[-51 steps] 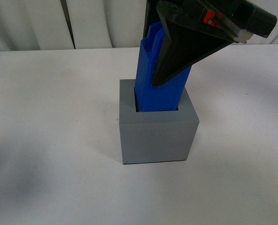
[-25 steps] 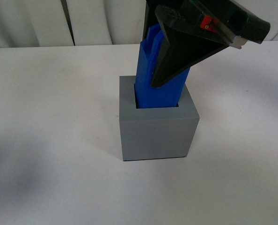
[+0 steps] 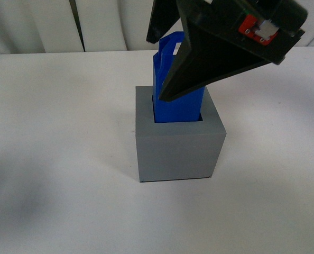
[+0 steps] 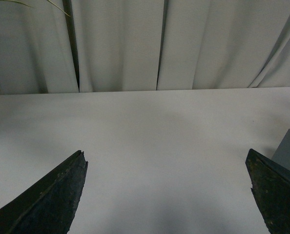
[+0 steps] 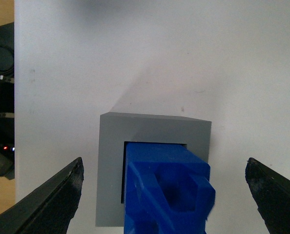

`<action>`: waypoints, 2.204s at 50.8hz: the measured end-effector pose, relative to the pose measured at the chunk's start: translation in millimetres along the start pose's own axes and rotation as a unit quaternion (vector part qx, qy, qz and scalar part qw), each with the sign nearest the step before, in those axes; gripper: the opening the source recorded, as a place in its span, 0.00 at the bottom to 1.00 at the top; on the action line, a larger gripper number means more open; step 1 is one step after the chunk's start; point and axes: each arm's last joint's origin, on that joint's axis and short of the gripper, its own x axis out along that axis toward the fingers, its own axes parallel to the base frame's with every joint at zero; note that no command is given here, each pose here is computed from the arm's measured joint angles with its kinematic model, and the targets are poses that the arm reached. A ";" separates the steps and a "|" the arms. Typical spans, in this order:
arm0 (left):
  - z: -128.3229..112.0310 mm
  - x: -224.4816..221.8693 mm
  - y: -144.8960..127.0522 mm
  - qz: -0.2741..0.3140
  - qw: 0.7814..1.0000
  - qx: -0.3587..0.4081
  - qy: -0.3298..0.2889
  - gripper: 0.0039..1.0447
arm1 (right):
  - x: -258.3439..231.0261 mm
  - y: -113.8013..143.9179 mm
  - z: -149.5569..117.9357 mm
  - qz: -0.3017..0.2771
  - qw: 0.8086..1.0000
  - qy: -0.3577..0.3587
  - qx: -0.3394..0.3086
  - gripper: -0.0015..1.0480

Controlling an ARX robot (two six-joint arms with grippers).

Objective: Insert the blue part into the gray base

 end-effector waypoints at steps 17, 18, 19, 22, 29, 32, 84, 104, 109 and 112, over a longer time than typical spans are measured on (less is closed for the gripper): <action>0.0 0.0 0.0 0.000 1.000 0.000 0.000 0.94 | -48.4 9.3 -41.1 -0.101 0.986 -0.109 0.073 0.93; 0.0 0.0 0.0 0.000 1.000 0.000 0.000 0.94 | -49.7 10.8 -44.9 -0.104 0.985 -0.116 0.078 0.93; 0.0 0.0 0.0 0.000 1.000 0.000 0.000 0.94 | -51.4 13.8 -50.8 -0.109 0.982 -0.127 0.088 0.93; 0.0 0.0 0.0 0.000 1.000 0.000 0.000 0.94 | -55.7 22.4 -64.4 -0.120 0.974 -0.155 0.113 0.93; 0.0 0.0 0.0 0.000 1.000 0.000 0.000 0.94 | -60.3 48.0 -92.1 -0.144 0.955 -0.207 0.153 0.93; 0.0 0.0 0.0 0.000 1.000 0.000 0.000 0.94 | -60.4 57.5 -101.8 -0.160 0.947 -0.224 0.168 0.93; 0.0 0.0 0.0 0.000 1.000 0.000 0.000 0.94 | -27.4 190.1 -170.0 -0.615 0.600 -0.259 0.440 0.01; 0.0 0.0 0.0 0.000 1.000 0.000 0.000 0.94 | -18.2 227.9 -168.8 -0.614 0.600 -0.259 0.443 0.02; 0.0 0.0 0.0 0.000 1.000 0.000 0.000 0.94 | -17.8 233.6 -168.1 -0.615 0.599 -0.260 0.442 0.02; 0.0 0.0 0.0 0.000 1.000 0.000 0.000 0.94 | -15.2 236.8 -169.0 -0.616 0.599 -0.261 0.441 0.02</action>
